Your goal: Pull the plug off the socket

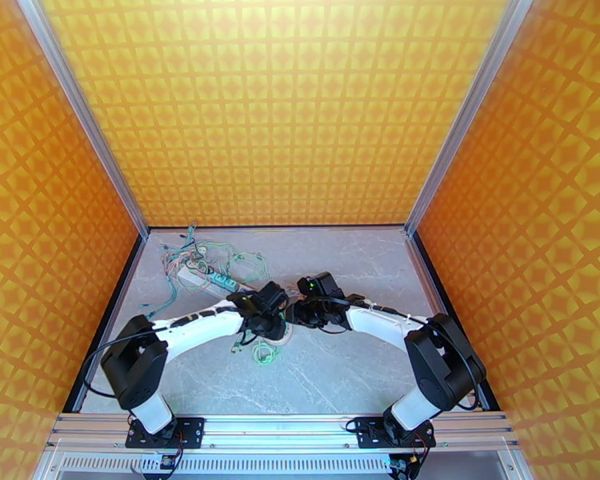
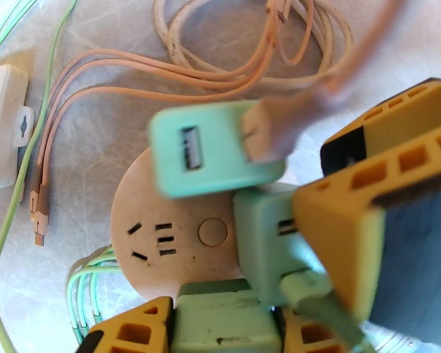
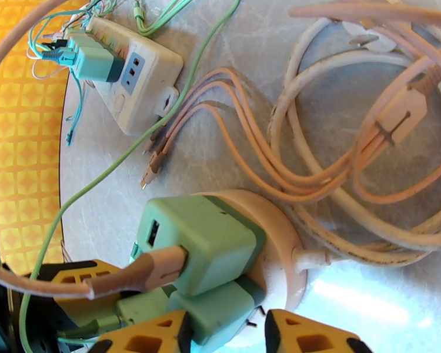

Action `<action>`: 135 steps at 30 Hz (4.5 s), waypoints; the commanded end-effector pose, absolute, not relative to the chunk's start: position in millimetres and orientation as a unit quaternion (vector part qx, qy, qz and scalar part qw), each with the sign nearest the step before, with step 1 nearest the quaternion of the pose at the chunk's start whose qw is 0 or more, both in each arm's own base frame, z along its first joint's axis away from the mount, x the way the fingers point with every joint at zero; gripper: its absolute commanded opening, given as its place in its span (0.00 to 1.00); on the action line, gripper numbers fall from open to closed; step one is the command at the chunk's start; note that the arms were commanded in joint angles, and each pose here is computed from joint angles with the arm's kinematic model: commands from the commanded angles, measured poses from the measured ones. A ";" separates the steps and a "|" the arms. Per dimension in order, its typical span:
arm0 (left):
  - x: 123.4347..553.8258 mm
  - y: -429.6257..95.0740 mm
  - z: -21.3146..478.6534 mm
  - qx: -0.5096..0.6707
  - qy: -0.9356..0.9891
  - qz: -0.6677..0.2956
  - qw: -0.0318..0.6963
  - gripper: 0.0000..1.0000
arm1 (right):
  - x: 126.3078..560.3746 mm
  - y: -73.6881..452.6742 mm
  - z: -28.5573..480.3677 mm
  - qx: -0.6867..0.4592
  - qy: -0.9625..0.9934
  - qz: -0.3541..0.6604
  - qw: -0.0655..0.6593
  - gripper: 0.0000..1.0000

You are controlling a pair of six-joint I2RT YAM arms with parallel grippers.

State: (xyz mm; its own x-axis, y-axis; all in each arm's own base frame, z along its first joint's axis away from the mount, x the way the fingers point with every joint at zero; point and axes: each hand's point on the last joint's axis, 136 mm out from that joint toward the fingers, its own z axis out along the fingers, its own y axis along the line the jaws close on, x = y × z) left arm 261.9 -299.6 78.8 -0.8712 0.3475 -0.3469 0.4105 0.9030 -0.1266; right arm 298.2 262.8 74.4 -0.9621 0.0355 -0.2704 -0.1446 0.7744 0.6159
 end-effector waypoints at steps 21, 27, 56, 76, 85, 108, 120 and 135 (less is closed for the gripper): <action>258.3 -325.4 116.6 0.184 0.945 -0.178 0.206 0.04 | 252.1 218.6 1.3 -0.012 0.981 0.189 0.049 0.38; 263.8 -312.2 127.1 0.155 0.941 -0.210 0.216 0.05 | 251.6 218.0 0.5 -0.012 0.981 0.187 0.048 0.38; 264.5 -200.6 168.8 0.044 0.946 -0.173 0.272 0.06 | 257.1 215.1 5.5 -0.006 0.983 0.175 0.059 0.39; 237.4 -153.5 106.8 -0.090 0.944 -0.184 0.258 0.17 | 293.3 258.8 104.5 -0.015 0.941 0.300 0.154 0.56; 217.7 -139.0 63.1 -0.204 0.919 -0.228 0.249 0.29 | 288.3 253.0 105.2 -0.011 0.943 0.295 0.154 0.57; 239.7 -145.8 166.8 -0.055 0.921 -0.174 0.344 0.98 | 288.7 216.9 122.2 0.008 0.947 0.233 0.221 0.60; 246.5 -263.4 142.5 0.121 0.930 -0.168 0.303 0.83 | 278.3 207.2 120.3 0.008 0.949 0.224 0.221 0.60; 275.3 -318.7 99.3 0.208 0.930 -0.119 0.277 0.63 | 269.2 199.4 121.8 0.003 0.950 0.219 0.224 0.60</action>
State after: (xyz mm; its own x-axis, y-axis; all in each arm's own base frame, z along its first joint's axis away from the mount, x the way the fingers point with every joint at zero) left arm 270.1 -307.6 98.7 -0.7867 0.2808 -0.5497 0.4098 0.9036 -0.1249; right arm 275.2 204.0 123.3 -0.8990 0.1234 -0.4203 -0.0805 0.8965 0.4356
